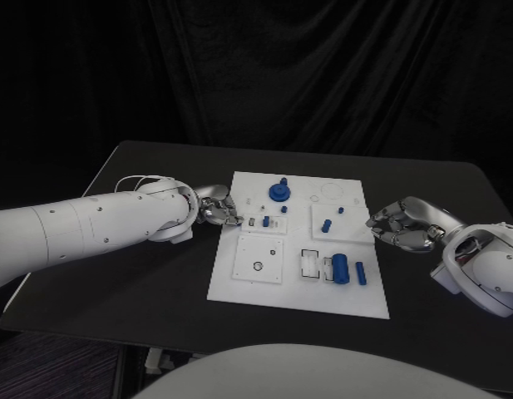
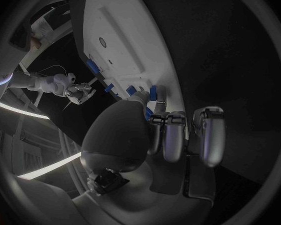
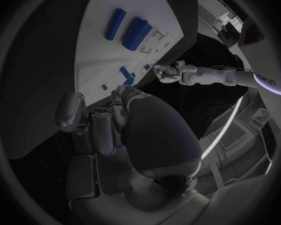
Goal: Assemble the parts on the task board
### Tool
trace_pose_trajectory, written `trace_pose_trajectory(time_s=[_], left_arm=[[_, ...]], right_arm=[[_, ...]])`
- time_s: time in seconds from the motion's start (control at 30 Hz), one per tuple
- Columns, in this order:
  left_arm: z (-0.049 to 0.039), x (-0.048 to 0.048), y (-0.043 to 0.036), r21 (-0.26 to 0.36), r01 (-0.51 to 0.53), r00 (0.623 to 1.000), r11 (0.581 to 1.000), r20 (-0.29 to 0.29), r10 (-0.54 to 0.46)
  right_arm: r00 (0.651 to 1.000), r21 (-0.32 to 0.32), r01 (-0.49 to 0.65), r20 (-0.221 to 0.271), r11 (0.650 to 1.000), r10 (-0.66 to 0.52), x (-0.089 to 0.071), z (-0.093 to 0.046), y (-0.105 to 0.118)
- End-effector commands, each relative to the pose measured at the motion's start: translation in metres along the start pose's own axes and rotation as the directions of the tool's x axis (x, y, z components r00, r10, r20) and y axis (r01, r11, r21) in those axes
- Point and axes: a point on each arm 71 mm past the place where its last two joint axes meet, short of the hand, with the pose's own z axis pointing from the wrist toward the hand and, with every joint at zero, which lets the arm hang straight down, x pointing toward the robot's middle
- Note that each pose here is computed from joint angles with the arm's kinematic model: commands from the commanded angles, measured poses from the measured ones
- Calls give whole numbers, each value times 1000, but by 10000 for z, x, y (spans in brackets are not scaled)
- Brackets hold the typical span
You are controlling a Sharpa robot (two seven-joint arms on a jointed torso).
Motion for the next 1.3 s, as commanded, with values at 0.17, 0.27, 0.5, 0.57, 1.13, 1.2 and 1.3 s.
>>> trace_pose_trajectory(time_s=[0.17, 0.27, 0.5, 0.57, 1.13, 1.2, 1.3], left_arm=[[-19, 10, -6, 11, 7, 1000, 1000, 9, -7], [-43, -9, 20, 6, 10, 1000, 1000, 30, -11], [-143, -64, 102, -23, 110, 992, 994, 64, -109], [-178, -129, 93, -27, 135, 988, 990, 77, -132], [-109, -420, -310, -107, 74, 996, 991, -33, -77], [-77, -403, -349, -120, 51, 997, 992, -56, -58], [-30, -374, -410, -136, 20, 996, 990, -88, -32]], right_arm=[[1000, 27, 4, -19, 1000, -3, 14, 0, -23], [1000, 28, 4, -19, 1000, -3, 13, -1, -25], [1000, 35, 4, -18, 999, -3, 10, -3, -34], [1000, 36, 4, -19, 999, -3, 11, 0, -31], [1000, 34, 1, -11, 999, 0, 22, 11, 4], [1000, 34, 0, -10, 999, 0, 22, 10, 5], [1000, 34, 0, -7, 999, 1, 20, 8, 6]])
